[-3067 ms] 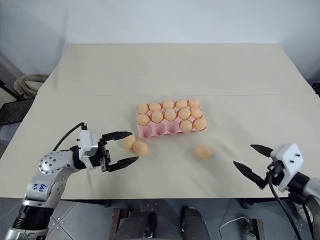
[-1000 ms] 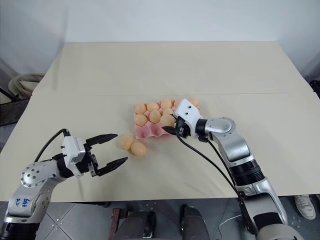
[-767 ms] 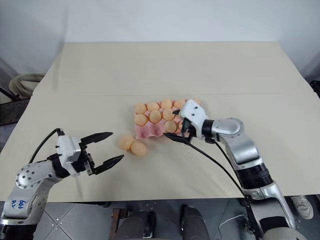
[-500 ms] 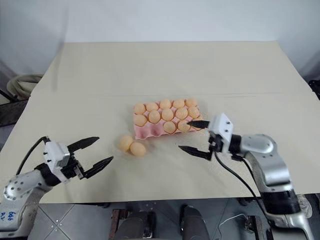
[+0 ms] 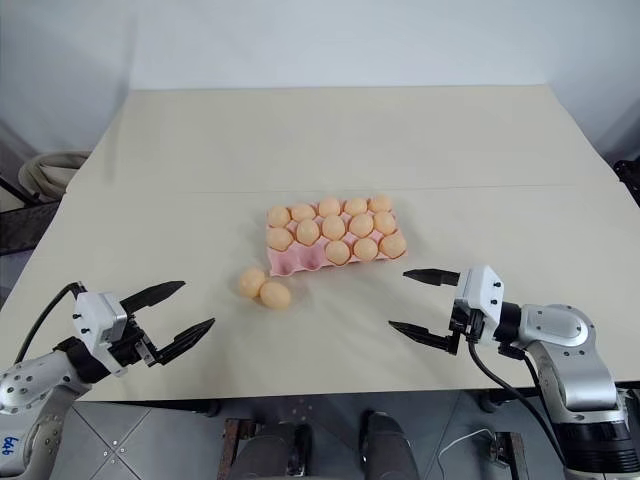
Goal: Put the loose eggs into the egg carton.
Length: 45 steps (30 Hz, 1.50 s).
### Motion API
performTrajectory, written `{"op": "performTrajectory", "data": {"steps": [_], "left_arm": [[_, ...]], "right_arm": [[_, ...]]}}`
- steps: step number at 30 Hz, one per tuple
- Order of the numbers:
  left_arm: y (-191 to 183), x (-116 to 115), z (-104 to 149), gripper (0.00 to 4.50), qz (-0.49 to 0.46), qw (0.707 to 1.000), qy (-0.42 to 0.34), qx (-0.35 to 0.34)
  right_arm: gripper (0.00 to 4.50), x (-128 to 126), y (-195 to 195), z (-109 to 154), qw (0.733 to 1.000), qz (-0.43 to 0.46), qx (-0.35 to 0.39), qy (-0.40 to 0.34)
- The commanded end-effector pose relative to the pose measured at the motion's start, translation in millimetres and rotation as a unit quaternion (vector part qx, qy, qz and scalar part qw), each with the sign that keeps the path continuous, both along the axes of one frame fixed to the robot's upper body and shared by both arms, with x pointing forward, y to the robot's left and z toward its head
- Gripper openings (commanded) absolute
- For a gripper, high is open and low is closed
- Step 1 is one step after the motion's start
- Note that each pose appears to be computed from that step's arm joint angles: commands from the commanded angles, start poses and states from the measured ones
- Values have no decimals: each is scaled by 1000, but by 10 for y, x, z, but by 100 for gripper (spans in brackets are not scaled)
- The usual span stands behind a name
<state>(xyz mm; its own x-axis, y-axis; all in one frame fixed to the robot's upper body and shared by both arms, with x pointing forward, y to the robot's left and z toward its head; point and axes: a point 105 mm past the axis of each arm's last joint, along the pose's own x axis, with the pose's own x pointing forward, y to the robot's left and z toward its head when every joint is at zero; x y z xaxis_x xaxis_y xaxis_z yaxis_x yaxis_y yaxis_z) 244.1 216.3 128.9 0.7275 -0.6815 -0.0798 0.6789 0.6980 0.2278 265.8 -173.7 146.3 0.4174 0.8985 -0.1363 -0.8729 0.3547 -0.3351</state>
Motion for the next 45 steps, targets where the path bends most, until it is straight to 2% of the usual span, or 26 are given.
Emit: {"op": "performTrajectory", "data": {"steps": [1, 5, 7, 12, 15, 21, 24, 31, 33, 39, 45], "left_arm": [[-174, 89, 85, 450, -23, 1000, -3, 4], [-365, 321, -5, 450, -30, 999, 11, 34], [-474, 431, -14, 450, -39, 999, 17, 25], [-500, 722, -51, 450, 6, 1000, 24, 9], [-525, 796, -42, 450, 9, 1000, 21, -8], [-565, 860, -294, 450, 13, 998, 60, 18], [-601, 855, -330, 394, 9, 998, 68, 15], [-573, 853, -201, 172, 13, 999, 34, -3], [-502, 834, -174, 130, 17, 999, 29, -7], [-380, 754, 50, 130, -7, 1000, -19, -13], [-618, 822, 261, 130, -76, 996, -45, -7]], "right_arm": [[447, -8, -25, 110, 1000, -1, -3, -21], [447, -11, -30, 126, 1000, -8, -3, -20], [447, -32, -26, 135, 1000, -12, -2, -20], [447, -113, -23, 118, 1000, -22, -1, -13], [447, -154, -27, 125, 999, -30, -1, -12], [447, -182, -49, 153, 999, -45, 1, -14], [450, -180, -47, 162, 999, -48, 3, -15], [450, -162, -39, 135, 999, -51, 5, -13], [450, -159, -38, 122, 999, -51, 5, -11], [450, -156, -38, 92, 999, -52, 5, -7], [450, -145, -50, 76, 998, -56, 3, -9]]}}
